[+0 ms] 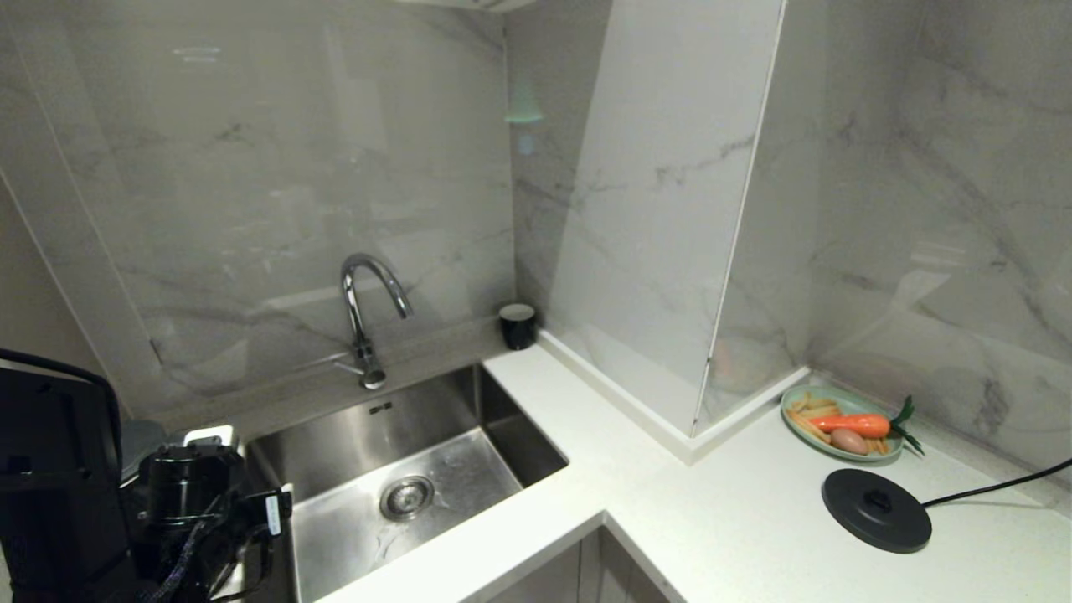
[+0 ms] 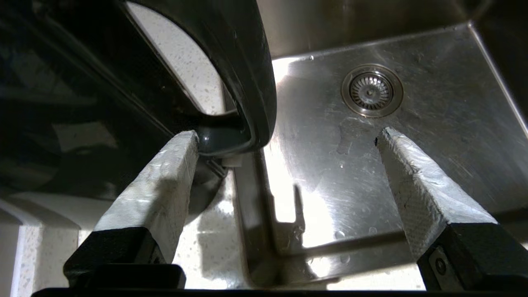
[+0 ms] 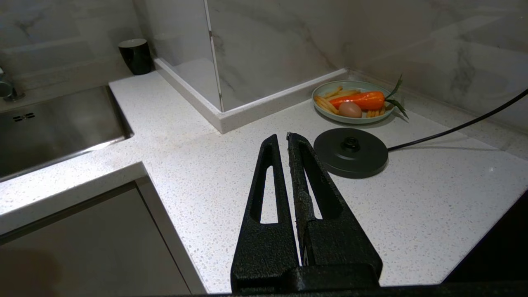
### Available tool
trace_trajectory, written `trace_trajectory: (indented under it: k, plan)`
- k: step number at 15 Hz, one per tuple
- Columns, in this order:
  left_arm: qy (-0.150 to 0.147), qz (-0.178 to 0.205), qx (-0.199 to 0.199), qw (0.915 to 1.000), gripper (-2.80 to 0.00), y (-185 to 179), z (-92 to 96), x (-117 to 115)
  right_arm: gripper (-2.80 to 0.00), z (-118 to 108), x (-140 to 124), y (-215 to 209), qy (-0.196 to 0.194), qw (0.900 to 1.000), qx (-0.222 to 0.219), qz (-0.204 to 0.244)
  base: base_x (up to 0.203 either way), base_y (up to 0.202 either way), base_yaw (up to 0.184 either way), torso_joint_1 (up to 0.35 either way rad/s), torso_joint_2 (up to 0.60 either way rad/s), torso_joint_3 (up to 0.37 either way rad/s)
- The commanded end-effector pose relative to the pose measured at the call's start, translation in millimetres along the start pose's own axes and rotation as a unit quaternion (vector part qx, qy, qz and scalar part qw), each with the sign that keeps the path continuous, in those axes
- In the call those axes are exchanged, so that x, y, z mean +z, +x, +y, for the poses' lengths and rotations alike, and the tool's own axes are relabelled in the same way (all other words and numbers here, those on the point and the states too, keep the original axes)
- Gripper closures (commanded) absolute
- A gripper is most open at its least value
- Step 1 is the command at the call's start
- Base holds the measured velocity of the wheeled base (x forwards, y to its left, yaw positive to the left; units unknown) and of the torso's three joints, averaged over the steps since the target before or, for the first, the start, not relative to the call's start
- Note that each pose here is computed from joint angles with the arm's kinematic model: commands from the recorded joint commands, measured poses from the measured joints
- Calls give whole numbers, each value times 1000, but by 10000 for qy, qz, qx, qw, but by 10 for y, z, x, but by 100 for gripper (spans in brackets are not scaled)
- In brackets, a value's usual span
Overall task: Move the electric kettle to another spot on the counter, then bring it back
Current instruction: Grab the kettle
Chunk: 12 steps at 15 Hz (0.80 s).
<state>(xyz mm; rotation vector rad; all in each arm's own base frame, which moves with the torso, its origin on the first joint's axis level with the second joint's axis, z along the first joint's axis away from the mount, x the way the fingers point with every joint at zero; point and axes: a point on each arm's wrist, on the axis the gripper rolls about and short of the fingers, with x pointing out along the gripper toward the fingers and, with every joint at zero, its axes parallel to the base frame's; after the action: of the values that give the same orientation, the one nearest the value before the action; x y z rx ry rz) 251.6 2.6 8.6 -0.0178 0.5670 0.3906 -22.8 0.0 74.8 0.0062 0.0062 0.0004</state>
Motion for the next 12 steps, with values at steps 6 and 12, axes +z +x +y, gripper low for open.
trace_trajectory:
  k: [6, 12]
  plan:
    - [-105, -13, -161, 9998, -280, 216, -34, 15, 0, 0, 0, 1, 0, 10000, 0, 7, 0, 0, 0, 0, 0, 0]
    - [-271, -414, -133, 9987, -280, 425, 0, 48, 0, 0, 0, 1, 0, 10000, 4, 8, 0, 0, 0, 0, 0, 0]
